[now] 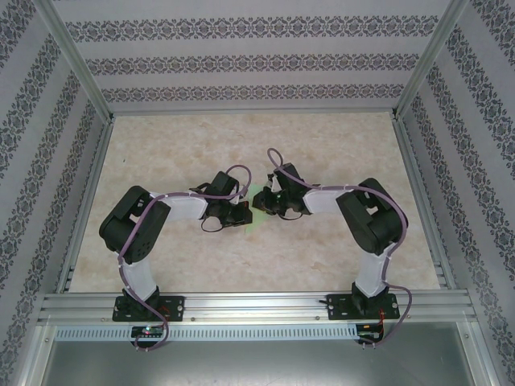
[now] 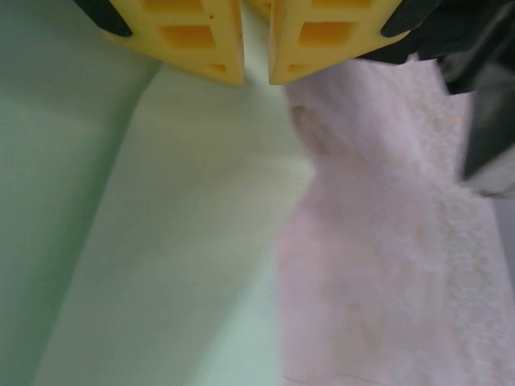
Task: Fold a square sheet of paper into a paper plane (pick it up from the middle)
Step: Fourth fold the wing at the center of the table.
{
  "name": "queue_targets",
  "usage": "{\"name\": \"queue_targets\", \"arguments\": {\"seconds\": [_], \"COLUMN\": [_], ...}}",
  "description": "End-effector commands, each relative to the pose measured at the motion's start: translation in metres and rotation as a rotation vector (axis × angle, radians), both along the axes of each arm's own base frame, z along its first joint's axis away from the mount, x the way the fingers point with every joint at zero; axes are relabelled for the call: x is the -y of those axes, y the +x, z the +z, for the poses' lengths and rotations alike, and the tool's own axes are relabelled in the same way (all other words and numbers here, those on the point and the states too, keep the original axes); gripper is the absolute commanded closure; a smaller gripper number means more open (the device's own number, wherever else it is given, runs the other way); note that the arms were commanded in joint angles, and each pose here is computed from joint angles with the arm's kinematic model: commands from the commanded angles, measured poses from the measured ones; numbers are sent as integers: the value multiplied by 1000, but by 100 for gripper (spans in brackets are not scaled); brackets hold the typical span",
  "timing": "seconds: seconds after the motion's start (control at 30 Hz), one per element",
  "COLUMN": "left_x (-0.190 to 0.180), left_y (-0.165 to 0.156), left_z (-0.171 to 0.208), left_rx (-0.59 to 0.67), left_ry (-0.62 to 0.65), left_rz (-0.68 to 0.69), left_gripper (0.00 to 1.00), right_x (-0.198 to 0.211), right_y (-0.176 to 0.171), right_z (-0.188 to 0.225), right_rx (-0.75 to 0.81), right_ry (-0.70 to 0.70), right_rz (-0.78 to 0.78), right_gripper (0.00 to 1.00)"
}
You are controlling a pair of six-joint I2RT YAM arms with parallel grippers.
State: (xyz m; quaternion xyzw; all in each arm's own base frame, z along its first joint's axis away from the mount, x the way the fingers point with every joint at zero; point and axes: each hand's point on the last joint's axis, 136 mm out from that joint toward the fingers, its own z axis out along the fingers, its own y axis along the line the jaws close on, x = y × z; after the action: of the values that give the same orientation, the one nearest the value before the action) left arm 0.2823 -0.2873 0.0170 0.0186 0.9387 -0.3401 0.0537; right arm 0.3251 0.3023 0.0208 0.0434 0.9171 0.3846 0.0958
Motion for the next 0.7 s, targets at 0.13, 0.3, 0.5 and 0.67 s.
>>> {"name": "queue_targets", "arguments": {"seconds": [0.13,0.3,0.5,0.67], "left_x": [-43,-51,-52,-53], "left_y": [-33,-41,-44,-46], "left_z": [-46,-57,-58,-59], "left_rx": [-119,-145,-145,-146], "left_ry": [253,300,301,304], "left_rz": [-1,-16,-19,-24], "left_gripper": [99,100,100,100], "right_x": [17,28,41,45], "right_y": [30,45,68,86], "right_z": [-14,-15,-18,-15], "right_rx": [11,11,30,52], "right_ry": [-101,-164,-162,-136], "right_rz": [-74,-107,-144,-151], "right_gripper": [84,84,83,83]}}
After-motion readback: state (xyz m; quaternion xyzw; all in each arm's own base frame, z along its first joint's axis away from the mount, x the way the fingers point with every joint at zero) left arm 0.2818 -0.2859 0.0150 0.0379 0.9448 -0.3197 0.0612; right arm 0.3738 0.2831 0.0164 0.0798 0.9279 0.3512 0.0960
